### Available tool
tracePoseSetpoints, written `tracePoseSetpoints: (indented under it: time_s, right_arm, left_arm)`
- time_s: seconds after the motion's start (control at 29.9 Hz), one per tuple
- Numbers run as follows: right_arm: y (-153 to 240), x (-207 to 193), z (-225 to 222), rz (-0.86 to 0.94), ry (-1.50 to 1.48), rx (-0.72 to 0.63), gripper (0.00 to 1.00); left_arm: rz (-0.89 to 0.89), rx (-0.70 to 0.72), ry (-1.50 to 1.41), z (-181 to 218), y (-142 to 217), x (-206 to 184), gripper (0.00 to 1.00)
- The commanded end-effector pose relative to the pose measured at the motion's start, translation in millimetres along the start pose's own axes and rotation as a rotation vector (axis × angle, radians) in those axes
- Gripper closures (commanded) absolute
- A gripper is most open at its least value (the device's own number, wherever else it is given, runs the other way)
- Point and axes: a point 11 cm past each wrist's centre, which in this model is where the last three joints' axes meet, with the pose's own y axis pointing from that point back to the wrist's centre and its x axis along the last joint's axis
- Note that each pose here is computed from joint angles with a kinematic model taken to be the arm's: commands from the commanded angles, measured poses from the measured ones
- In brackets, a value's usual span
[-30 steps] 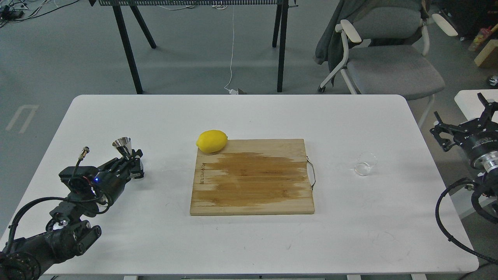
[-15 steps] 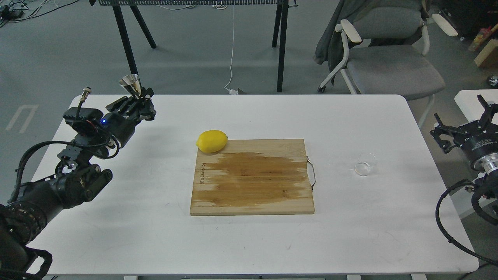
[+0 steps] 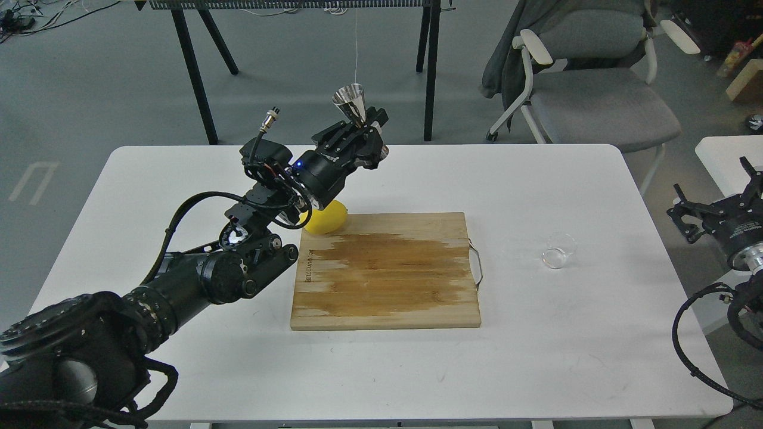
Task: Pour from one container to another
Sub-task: 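Lift the jigger with the left gripper and carry it over the cutting board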
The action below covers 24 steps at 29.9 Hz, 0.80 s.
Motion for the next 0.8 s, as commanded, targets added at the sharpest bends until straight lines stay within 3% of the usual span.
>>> tracePoseSetpoints:
  time_s: [0.0, 0.2, 0.77]
  right_arm:
    - [0, 0, 1, 0.000, -0.001, -0.002, 0.00]
    - [0, 0, 4, 0.001, -0.005, -0.007, 0.00]
    - [1, 4, 8, 0.012, 0.000, -0.018, 0.00]
  left_arm:
    - [-0.060, 0.010, 0.011, -1, 17, -27, 0.87]
    - [-0.178, 0.007, 0.024, 4, 49, -74, 0.87]
    - [-0.288, -0.072, 0.073, 37, 77, -120, 0.87]
